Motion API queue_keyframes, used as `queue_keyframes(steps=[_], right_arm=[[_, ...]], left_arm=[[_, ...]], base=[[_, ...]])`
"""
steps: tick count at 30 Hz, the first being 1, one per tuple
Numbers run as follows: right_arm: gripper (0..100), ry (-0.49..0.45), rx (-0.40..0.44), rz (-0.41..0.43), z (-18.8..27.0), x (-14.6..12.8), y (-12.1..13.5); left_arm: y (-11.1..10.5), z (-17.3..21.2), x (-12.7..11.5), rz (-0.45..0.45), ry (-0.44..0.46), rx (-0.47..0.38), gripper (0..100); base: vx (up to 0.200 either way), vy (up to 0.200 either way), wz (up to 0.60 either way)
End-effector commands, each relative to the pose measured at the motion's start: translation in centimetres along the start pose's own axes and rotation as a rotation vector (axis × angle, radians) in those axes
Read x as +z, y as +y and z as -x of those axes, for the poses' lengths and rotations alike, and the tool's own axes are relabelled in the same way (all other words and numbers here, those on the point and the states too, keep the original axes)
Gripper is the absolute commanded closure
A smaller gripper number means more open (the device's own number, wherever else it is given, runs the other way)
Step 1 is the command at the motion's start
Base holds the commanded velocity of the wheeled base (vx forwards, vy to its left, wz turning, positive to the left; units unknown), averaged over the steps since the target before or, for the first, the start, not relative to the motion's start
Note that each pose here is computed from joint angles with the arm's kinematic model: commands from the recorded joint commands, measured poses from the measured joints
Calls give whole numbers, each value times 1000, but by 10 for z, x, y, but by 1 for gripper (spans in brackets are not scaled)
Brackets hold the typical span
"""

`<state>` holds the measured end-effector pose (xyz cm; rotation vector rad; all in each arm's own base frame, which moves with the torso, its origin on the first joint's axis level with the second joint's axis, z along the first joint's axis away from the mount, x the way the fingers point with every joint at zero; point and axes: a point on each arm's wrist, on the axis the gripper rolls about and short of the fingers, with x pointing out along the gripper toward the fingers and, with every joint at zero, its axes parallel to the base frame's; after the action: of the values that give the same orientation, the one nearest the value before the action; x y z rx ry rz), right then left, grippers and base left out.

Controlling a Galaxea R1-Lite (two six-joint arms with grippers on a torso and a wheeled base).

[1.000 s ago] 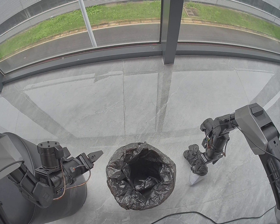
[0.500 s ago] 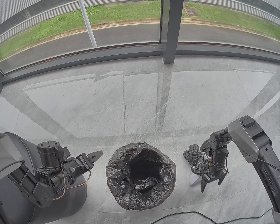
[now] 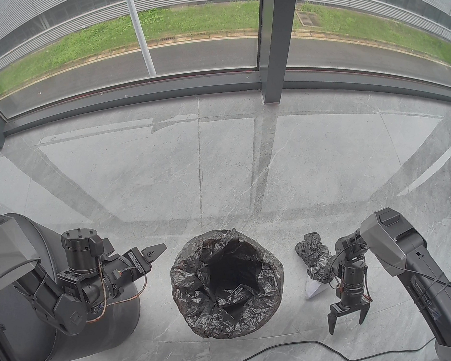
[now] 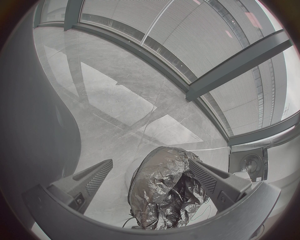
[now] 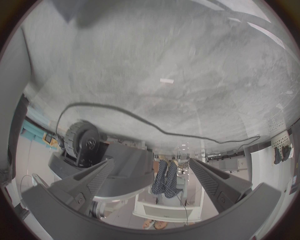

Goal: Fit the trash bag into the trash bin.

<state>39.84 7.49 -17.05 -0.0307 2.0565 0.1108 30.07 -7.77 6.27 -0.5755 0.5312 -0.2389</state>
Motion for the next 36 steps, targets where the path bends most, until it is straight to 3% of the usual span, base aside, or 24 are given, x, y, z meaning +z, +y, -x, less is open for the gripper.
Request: queue_keyframes(steps=[1,8,21,31,36], right_arm=[[0,-130,27,-27,35,2,-4],[0,-305,69,-16,43,18,-6],[0,-450,102,9,105,4,1],[0,-626,108,13,104,23,23],[0,-677,54,30,92,33,30]], left_arm=[[1,-1,-1,1,2,6,0],[1,-1,-1,3,2,6,0],[1,-1,-2,2,4,6,0],[1,-1,-2,2,2,6,0],[1,-1,-2,2,2,6,0]], base=[[0,0,0],[0,0,0],[0,0,0],[0,0,0],[0,0,0]])
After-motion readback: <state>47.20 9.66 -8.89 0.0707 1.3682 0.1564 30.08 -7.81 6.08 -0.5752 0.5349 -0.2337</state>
